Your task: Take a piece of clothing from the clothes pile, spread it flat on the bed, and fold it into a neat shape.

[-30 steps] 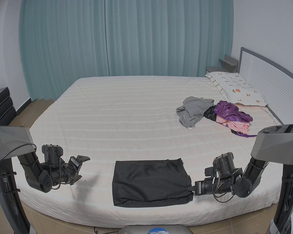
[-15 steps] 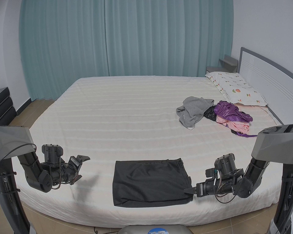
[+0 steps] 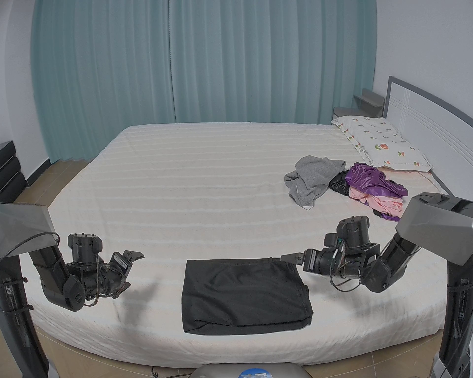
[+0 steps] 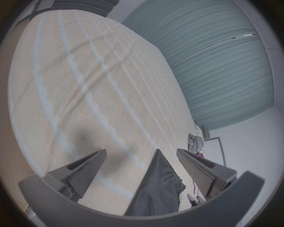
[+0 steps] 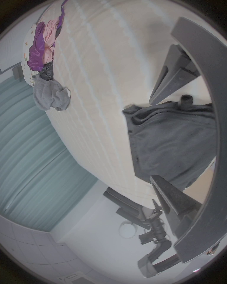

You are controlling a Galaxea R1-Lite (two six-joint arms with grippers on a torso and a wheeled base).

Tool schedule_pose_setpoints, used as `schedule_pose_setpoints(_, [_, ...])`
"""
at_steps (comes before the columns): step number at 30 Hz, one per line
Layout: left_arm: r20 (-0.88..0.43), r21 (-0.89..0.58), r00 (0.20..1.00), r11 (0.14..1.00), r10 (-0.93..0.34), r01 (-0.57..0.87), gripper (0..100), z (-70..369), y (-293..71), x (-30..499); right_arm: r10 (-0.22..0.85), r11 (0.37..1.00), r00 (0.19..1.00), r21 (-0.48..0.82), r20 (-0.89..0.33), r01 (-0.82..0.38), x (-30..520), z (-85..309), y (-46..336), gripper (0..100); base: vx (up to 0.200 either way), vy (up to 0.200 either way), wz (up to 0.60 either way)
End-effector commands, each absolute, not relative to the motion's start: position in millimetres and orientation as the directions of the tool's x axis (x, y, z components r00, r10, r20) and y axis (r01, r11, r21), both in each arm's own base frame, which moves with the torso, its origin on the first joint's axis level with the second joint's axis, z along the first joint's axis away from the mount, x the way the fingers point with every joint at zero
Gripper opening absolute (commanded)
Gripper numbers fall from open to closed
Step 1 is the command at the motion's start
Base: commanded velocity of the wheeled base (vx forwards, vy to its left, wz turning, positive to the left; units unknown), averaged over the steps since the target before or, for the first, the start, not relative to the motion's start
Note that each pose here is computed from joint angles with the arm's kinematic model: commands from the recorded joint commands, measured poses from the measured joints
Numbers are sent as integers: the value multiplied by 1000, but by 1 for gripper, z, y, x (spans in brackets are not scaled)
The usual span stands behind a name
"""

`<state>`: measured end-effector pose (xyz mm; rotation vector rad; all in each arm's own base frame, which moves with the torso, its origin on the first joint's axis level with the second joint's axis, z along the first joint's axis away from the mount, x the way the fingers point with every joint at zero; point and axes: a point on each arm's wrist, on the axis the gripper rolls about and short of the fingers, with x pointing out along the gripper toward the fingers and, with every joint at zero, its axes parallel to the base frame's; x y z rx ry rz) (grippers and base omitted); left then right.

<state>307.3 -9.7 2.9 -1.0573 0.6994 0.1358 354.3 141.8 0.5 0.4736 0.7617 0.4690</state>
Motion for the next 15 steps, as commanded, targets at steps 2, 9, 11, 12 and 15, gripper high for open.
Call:
schedule_pose_setpoints(2, [-575, -757, 790, 507, -216, -412, 100, 0, -12, 308, 561, 776, 635, 604, -531, -181, 391, -27, 161, 100, 0, 0, 0])
schedule_pose_setpoints(9, [-573, -757, 789, 511, -220, -408, 100, 0, -15, 308, 557, 780, 624, 603, -547, -168, 400, -32, 164, 100, 0, 0, 0])
schedule_pose_setpoints(11, [-573, -757, 789, 511, -220, -408, 100, -1, -15, 308, 556, 780, 628, 602, -545, -167, 403, -35, 164, 100, 0, 0, 0])
schedule_pose_setpoints(12, [-575, -756, 788, 511, -220, -409, 100, -1, -15, 308, 556, 780, 628, 602, -545, -167, 403, -36, 165, 100, 0, 0, 0])
schedule_pose_setpoints(15, [-576, -755, 787, 512, -220, -409, 100, -1, -15, 308, 554, 782, 624, 601, -551, -163, 404, -40, 165, 0, 0, 0, 0])
